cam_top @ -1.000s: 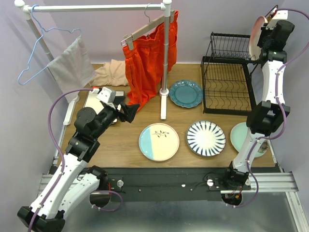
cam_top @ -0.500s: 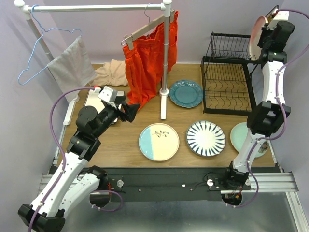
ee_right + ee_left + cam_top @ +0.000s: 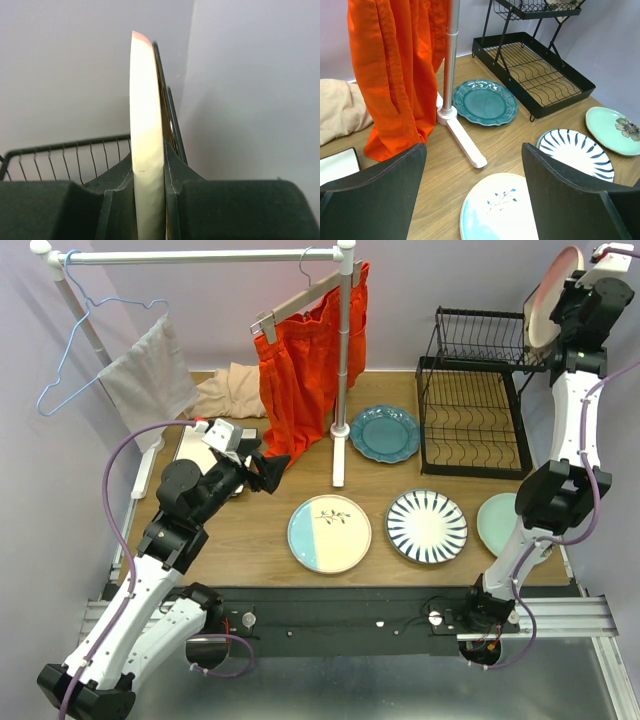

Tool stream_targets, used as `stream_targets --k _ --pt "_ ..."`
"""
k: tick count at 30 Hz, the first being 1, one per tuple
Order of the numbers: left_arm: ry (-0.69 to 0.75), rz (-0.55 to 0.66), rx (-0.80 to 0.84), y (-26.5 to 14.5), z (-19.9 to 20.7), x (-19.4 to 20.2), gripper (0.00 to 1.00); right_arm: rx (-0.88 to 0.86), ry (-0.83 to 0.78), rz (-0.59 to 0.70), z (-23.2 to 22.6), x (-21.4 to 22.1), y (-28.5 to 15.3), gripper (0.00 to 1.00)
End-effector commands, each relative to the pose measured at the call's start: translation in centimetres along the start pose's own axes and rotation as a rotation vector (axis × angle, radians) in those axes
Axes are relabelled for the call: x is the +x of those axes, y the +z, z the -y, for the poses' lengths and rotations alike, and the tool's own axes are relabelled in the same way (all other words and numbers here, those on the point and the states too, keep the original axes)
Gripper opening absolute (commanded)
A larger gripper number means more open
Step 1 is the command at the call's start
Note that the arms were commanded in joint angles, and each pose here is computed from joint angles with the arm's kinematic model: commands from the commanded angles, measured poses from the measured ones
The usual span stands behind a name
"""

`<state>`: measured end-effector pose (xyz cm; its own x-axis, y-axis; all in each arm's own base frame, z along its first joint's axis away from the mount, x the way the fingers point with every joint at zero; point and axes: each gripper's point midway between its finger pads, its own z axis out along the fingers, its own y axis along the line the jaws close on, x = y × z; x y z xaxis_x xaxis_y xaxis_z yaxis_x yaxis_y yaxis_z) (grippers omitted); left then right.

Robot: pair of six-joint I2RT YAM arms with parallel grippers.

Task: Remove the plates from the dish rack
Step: Unload the plate from the dish rack, then place the plate at the center of the board.

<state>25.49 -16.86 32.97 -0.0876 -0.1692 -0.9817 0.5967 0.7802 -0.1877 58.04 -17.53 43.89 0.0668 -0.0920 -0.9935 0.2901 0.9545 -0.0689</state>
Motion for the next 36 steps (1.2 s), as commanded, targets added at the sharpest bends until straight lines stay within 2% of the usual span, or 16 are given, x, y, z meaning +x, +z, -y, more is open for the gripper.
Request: stream_targets --k 1,9,10,13,14,19,29,34,36 --pt "0.005 0.017 0.023 -0.1 0.4 -0.4 0.86 -0.058 0.053 0.296 -0.4 -10.7 -2.7 0.01" --pt "0.007 0.019 0.020 -0.2 0.3 -0.5 0.86 -0.177 0.144 0.312 -2.6 -11.8 -4.0 0.00" --pt "0.005 0.017 0.021 -0.1 0.4 -0.4 0.86 -0.199 0.188 0.290 -3.0 -11.0 -4.0 0.01" --pt "0.005 0.014 0.030 -0.1 0.5 -0.4 0.86 -0.296 0.286 0.315 -4.9 -11.9 -5.7 0.01" --pt "0.007 0.016 0.029 -0.1 0.5 -0.4 0.86 -0.307 0.307 0.307 -5.1 -10.9 -5.6 0.01" --pt "0.008 0.018 0.006 -0.1 0.1 -0.4 0.86 -0.334 0.400 0.326 -5.7 -11.3 -7.3 0.01" --pt "0.006 0.006 -0.023 0.1 -0.5 -0.1 0.86 -0.446 0.561 0.278 -7.6 -12.1 -10.3 0.01" --pt "0.003 0.002 -0.038 0.1 -0.8 0.0 0.86 -0.536 0.668 0.244 -9.1 -13.2 -13.7 0.01" --pt "0.004 0.002 -0.046 0.1 -0.9 0.1 0.86 -0.542 0.700 0.199 -9.7 -12.0 -14.5 0.01"
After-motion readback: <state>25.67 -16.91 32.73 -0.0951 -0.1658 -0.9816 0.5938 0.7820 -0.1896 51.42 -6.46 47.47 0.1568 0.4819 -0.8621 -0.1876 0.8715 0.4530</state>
